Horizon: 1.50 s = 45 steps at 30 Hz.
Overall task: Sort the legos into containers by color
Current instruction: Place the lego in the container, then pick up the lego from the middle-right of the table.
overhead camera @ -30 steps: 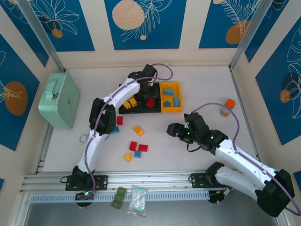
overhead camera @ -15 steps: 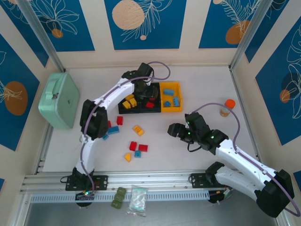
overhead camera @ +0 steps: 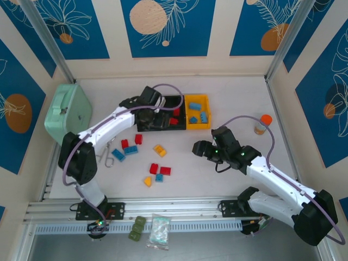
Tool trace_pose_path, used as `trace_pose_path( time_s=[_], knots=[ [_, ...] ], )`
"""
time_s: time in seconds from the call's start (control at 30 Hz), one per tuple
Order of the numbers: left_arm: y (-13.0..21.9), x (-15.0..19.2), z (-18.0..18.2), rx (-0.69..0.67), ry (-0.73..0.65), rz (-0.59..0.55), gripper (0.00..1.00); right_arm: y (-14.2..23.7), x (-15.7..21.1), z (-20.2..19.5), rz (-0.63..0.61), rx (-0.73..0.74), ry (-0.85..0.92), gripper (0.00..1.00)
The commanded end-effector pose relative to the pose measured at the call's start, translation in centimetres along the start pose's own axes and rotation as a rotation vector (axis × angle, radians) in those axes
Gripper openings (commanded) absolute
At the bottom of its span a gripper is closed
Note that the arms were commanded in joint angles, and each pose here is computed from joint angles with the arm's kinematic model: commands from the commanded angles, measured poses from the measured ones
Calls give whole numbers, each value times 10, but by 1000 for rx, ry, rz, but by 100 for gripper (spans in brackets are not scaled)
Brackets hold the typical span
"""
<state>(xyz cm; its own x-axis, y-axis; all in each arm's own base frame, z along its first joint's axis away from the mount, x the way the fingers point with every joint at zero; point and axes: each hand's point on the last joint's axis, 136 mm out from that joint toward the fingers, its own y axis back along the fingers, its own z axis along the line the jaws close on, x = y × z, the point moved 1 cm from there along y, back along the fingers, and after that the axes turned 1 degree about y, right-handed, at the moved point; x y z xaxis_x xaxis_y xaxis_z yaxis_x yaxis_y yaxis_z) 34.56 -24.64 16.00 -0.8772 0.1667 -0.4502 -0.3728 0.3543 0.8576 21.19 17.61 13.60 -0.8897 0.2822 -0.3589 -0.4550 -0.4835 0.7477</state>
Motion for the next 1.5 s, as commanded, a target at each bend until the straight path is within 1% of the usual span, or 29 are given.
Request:
trace_pose_path(
  time_s=[0.0, 0.17, 0.27, 0.4, 0.53, 0.67, 0.8, 0.83, 0.93, 1.17, 1.37, 1.47],
  knots=[
    [18, 9, 7, -17, 10, -53, 57, 3, -2, 12, 15, -18, 49, 72],
    [24, 44, 27, -56, 62, -45, 57, 1, -6, 16, 17, -5, 71, 73],
    [26, 61, 32, -54, 97, -41, 58, 1, -11, 8, 15, 62, 64, 73],
    [27, 81, 31, 4, 136, -47, 58, 7, -22, -18, 12, 230, 24, 73],
    [31, 97, 19, 106, 149, -57, 58, 15, -32, -55, 25, 378, -80, 74],
    [34, 111, 5, 205, 161, -61, 58, 24, -40, -93, 25, 501, -162, 75],
    [30, 124, -6, 260, 162, -52, 59, 27, -44, -123, 32, 574, -215, 77],
    [29, 127, -7, 265, 164, -47, 59, 26, -45, -131, 29, 592, -230, 80],
    [24, 131, -10, 268, 170, -35, 59, 21, -48, -149, 45, 613, -269, 81],
    [18, 131, -14, 273, 178, -28, 59, 2, -55, -173, 88, 638, -307, 79],
    [17, 133, -13, 264, 181, -25, 59, -14, -58, -176, 129, 597, -335, 69],
    [16, 135, -11, 255, 184, -24, 59, -20, -56, -176, 156, 587, -338, 59]
  ],
)
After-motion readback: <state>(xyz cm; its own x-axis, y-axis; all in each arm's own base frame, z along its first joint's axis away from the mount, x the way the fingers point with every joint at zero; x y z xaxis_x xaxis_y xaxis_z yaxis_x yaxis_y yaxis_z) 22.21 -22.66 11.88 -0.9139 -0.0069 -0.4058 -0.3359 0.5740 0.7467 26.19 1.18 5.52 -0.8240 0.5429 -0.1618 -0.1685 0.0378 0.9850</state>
